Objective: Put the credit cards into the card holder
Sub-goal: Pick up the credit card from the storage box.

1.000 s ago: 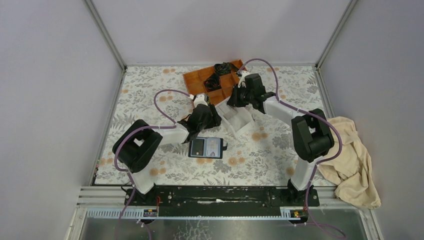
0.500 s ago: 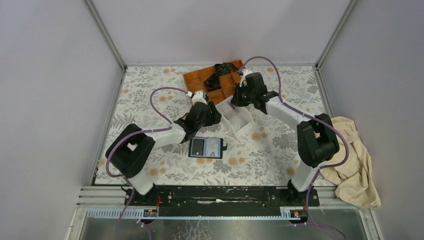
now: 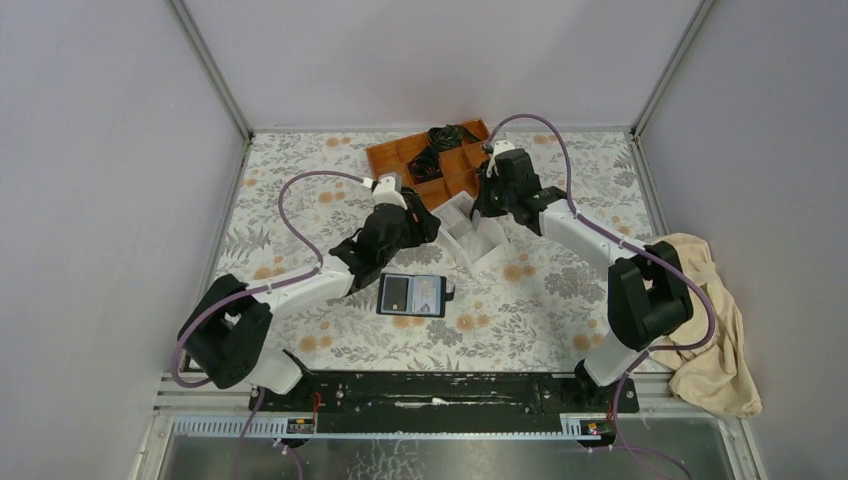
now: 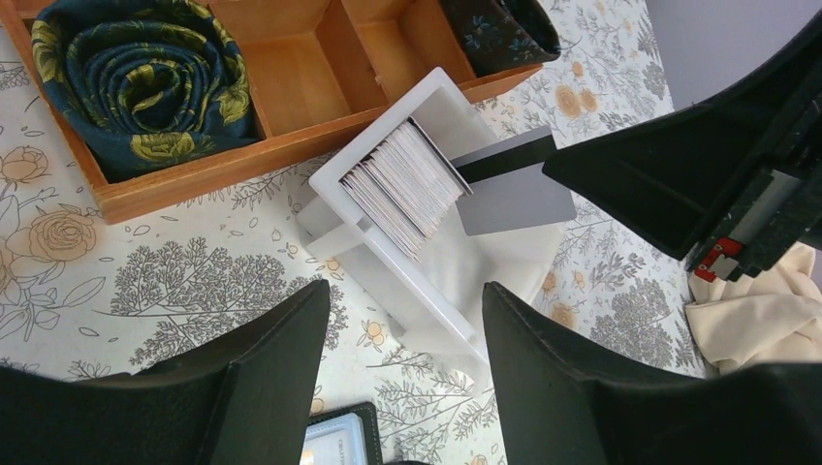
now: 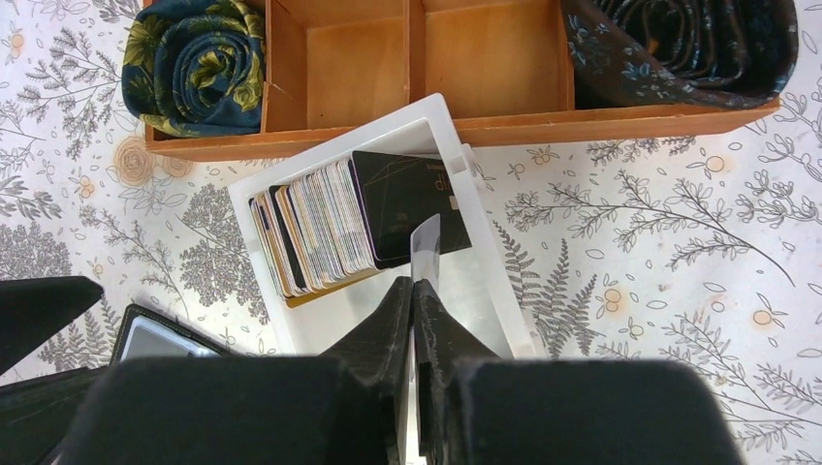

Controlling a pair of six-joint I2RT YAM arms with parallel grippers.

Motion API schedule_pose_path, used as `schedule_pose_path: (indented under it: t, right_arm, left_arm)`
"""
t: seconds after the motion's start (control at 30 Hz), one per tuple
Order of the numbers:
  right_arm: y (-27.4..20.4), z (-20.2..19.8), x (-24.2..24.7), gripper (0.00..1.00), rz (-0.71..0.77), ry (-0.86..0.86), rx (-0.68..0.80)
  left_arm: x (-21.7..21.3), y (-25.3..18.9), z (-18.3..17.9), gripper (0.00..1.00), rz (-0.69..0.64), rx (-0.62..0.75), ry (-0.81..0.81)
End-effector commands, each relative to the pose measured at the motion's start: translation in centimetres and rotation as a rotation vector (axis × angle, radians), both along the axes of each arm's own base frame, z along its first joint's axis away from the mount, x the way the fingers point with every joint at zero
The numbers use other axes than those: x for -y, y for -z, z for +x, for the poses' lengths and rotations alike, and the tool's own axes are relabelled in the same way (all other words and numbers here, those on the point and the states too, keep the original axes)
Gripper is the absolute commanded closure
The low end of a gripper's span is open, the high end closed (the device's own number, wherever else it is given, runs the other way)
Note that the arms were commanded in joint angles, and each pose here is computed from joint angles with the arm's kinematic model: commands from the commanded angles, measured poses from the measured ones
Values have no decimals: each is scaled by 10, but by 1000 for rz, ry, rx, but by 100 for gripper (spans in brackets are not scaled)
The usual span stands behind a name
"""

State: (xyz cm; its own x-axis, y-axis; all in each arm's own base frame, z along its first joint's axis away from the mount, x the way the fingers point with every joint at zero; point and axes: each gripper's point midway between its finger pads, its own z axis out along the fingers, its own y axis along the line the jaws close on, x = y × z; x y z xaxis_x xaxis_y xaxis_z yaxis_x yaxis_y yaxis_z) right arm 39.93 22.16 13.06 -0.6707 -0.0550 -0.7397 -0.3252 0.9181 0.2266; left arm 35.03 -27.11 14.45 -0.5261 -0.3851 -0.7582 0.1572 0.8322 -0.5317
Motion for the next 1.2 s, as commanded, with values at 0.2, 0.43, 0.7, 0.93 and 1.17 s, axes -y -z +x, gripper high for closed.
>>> schedule_pose_path:
  t: [0.2,0.43,0.7,0.93,1.17]
  right_arm:
    - [-26,-12,10,100,-26,9,67]
    - [-43,-34,16,100,6,-5,86]
    - [-69,-88,20,100,112,-73,81]
    - [-79,-142,12,100,219,-185,18]
    - [-72,-184,5,100,327,-276,-67]
  left_arm:
    - [-4,-17,-16,33,29,49,16]
    - [3,-34,-26,32,-22,98,88]
    - [17,-52,-56,31,-129,171,253]
    - [50,-68,-102,31,-244,226,522]
    - [65,-72,-131,31,-283,261,684]
